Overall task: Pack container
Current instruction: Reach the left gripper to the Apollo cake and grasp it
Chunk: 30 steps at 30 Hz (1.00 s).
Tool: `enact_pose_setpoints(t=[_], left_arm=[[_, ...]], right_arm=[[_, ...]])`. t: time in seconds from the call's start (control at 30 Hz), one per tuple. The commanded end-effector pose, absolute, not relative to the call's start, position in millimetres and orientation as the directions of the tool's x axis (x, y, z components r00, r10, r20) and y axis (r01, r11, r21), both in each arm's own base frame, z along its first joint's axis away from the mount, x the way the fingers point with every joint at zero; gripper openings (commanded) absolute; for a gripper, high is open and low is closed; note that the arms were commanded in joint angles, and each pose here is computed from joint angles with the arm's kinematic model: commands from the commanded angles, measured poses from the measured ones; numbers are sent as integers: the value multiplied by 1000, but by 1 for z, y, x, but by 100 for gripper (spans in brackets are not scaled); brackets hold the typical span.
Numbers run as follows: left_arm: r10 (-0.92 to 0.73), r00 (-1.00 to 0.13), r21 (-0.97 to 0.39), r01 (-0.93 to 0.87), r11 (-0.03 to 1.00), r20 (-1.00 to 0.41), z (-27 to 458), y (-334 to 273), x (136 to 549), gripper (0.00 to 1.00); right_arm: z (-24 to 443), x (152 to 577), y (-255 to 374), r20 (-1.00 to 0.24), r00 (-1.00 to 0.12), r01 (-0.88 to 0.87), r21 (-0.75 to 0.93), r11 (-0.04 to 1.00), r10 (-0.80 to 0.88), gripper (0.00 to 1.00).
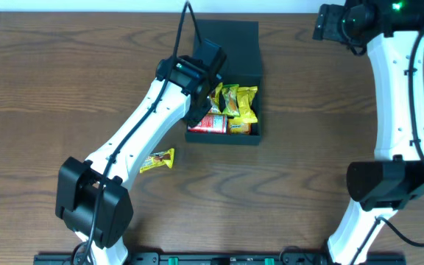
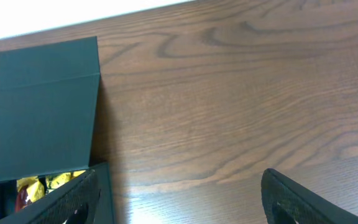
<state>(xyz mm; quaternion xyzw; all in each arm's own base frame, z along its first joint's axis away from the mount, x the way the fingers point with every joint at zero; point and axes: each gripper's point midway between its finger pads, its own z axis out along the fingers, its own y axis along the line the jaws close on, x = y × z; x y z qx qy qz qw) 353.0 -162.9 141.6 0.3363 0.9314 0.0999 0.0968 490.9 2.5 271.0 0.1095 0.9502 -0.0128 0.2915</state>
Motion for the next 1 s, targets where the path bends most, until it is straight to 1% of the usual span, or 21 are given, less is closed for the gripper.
enact_pose_setpoints(t=[0.0,0.07,0.23,0.3,0.4,0.5,0.63,0.8,0.97], left_arm=[[673,-736,286,630,722,-79,153,-145,352,52],[661,-747,254,628,736,-69,155,-139,346,53],[640,-762,132,628,767,-101,164,-133,336,53],[624,-774,40,623,781,-108,163,-126,329,57],[617,-783,-17,620,784,-84,156,-117,319,61],[622,-781,-27,624,781,-50,143,-110,309,62],[623,-781,-13,624,781,-54,132,-103,300,63],[603,-794,6,604,797,-71,121,-88,293,68],[610,-788,11,612,791,-80,95,-81,287,74]], right_arm=[[274,491,-5,-565,-801,222,25,975,197,84],[274,491,-5,-564,-802,222,25,975,197,84],[273,491,-5,-564,-802,223,25,975,198,84],[273,491,-5,-563,-802,223,25,975,198,84],[273,491,-5,-563,-802,222,25,975,197,84],[274,491,-5,-564,-802,222,25,975,197,84],[275,493,-5,-570,-797,222,27,975,197,85],[277,497,-5,-586,-786,221,32,975,198,86],[280,501,-5,-602,-774,221,37,975,198,86]])
